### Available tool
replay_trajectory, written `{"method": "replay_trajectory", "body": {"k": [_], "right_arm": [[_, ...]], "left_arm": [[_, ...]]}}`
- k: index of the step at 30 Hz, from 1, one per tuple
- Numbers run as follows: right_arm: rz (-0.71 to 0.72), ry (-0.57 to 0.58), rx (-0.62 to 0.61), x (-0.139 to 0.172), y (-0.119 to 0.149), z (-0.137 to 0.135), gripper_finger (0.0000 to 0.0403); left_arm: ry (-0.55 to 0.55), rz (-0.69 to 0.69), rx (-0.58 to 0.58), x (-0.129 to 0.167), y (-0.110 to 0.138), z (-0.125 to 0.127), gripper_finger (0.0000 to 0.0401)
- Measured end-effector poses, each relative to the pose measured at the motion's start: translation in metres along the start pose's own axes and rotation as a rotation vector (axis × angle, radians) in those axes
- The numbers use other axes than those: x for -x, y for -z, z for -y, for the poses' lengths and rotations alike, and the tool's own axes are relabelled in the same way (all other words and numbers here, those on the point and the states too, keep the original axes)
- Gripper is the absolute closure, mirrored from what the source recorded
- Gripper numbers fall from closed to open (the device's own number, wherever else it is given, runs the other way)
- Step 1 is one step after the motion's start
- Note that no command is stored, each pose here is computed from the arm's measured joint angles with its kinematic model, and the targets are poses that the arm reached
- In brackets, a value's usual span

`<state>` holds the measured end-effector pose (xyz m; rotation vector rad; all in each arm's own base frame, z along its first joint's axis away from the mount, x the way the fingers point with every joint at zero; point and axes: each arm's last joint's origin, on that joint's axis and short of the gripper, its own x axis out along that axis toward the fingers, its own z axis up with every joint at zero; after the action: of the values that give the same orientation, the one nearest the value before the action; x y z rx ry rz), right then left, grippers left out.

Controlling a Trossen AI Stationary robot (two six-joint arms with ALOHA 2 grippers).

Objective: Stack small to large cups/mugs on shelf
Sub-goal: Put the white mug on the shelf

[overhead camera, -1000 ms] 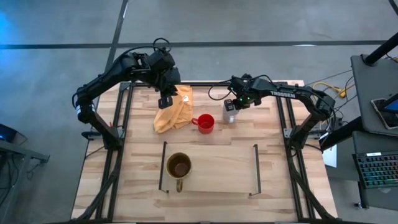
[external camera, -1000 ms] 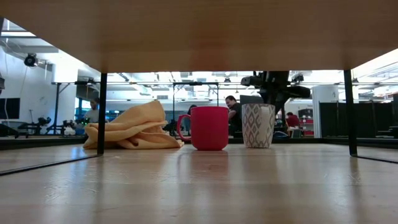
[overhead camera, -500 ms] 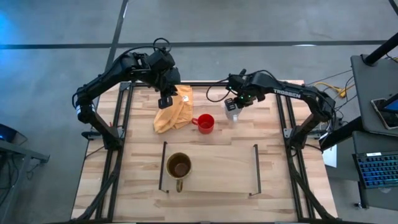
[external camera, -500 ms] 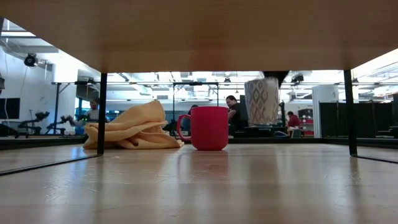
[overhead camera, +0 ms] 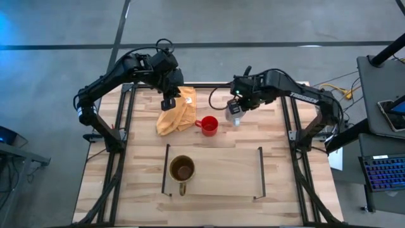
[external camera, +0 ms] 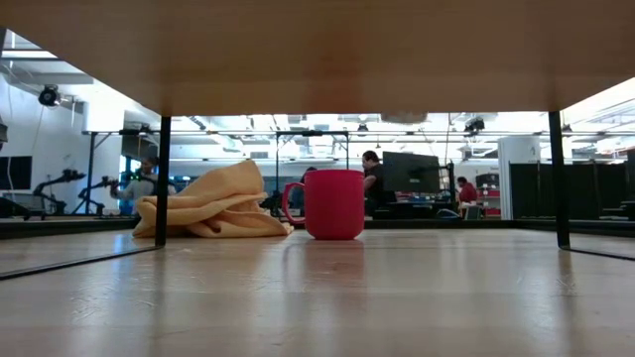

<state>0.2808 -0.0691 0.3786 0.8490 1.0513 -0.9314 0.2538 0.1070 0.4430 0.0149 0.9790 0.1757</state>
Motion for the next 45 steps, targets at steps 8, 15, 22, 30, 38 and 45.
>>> {"method": "replay_trajectory", "body": {"k": [8, 15, 22, 30, 38, 45], "right_arm": [[-0.007, -0.084, 0.015, 0.034, 0.035, -0.031, 0.0377], [-0.030, -0.141, 0.036, 0.041, 0.067, -0.066, 0.0377], [-0.059, -0.151, 0.069, 0.035, 0.094, -0.096, 0.0377], [-0.079, -0.183, 0.040, 0.047, 0.121, -0.100, 0.0377], [-0.130, -0.165, -0.022, 0.054, 0.165, -0.092, 0.0377], [-0.138, -0.176, -0.047, 0.055, 0.172, -0.098, 0.0377]], "left_arm": [[0.000, -0.001, 0.000, 0.000, 0.000, 0.000, 0.0334], [0.000, -0.003, 0.000, -0.001, 0.000, 0.000, 0.0334], [0.002, -0.011, 0.002, -0.003, 0.001, 0.000, 0.0334], [0.003, -0.014, 0.029, -0.003, 0.001, 0.000, 0.0334], [0.006, -0.024, 0.082, -0.004, 0.002, 0.001, 0.0334], [0.016, -0.058, 0.136, -0.003, 0.006, 0.002, 0.0334]]}}
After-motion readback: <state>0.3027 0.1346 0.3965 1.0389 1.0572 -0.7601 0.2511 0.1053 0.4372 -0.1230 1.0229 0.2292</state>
